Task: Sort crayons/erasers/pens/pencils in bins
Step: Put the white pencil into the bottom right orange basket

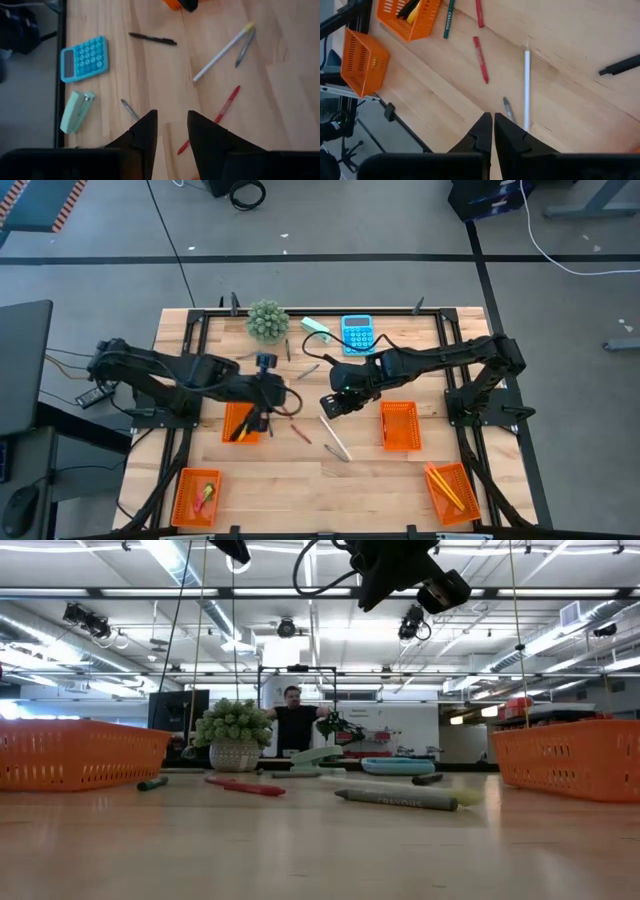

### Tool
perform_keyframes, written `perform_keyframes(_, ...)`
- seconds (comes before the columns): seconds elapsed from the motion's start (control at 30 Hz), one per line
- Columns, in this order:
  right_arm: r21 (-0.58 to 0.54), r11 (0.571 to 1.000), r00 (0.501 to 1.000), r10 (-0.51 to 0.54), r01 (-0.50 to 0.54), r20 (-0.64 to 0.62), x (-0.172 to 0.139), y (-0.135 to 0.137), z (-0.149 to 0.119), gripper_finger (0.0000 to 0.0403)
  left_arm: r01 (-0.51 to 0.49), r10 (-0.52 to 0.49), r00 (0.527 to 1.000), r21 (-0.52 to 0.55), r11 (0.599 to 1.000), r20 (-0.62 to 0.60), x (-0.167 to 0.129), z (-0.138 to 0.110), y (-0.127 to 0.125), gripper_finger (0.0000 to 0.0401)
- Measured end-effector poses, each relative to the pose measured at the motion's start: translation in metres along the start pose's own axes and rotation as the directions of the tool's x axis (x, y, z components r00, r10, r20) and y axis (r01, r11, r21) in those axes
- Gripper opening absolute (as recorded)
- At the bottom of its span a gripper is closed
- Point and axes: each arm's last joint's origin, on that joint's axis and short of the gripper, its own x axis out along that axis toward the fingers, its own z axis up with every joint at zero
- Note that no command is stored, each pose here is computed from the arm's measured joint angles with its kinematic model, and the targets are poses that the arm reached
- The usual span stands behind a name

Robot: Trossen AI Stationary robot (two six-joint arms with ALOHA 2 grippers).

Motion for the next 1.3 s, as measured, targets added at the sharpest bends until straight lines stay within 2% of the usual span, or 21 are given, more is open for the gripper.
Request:
perform_keyframes(0.1,-0.008,1.0,1.0,-0.03,0.03,-0.005,0.0,-0.001,-0.005,0.0023,0.003,-0.003,1.0,0.002,1.0,-0.027,0.009,0.002,-0.003,0.0118)
perform_keyframes(0.27,-0.01,0.994,0.994,-0.105,0.105,-0.034,0.015,-0.013,-0.017,0.0032,0.002,-0.003,1.0,-0.032,0.999,-0.025,0.008,0.001,-0.003,0.011)
perform_keyframes(0.53,0.006,1.0,1.0,-0.026,0.026,0.005,0.05,-0.029,-0.023,0.011,0.0,0.0,1.0,-0.09,0.996,-0.006,-0.004,-0.003,0.002,0.0098)
perform_keyframes(0.7,-0.078,0.994,0.997,-0.07,0.072,0.036,0.076,-0.04,-0.027,0.0144,0.0,0.001,1.0,-0.138,0.99,0.008,-0.013,-0.006,0.004,0.0092)
perform_keyframes(0.83,-0.164,0.982,0.995,-0.094,0.09,-0.018,0.104,-0.039,-0.031,0.0145,0.001,0.002,1.0,-0.162,0.987,0.015,-0.016,-0.007,0.005,0.0086)
perform_keyframes(0.97,-0.198,0.976,0.99,-0.112,0.094,-0.08,0.123,-0.024,-0.037,0.0139,0.002,0.002,1.0,-0.192,0.981,0.019,-0.022,-0.01,0.007,0.0082)
perform_keyframes(1.07,-0.212,0.963,0.976,-0.189,0.163,-0.108,0.131,-0.012,-0.04,0.0135,0.002,0.005,1.0,-0.234,0.972,0.028,-0.028,-0.013,0.01,0.0083)
perform_keyframes(1.2,-0.225,0.93,0.933,-0.327,0.29,-0.15,0.137,-0.005,-0.046,0.0129,0.005,0.007,0.999,-0.257,0.966,0.046,-0.039,-0.017,0.013,0.0082)
perform_keyframes(1.3,-0.222,0.921,0.916,-0.361,0.321,-0.173,0.148,-0.006,-0.051,0.0124,0.006,0.008,0.999,-0.26,0.965,0.052,-0.043,-0.019,0.015,0.0078)
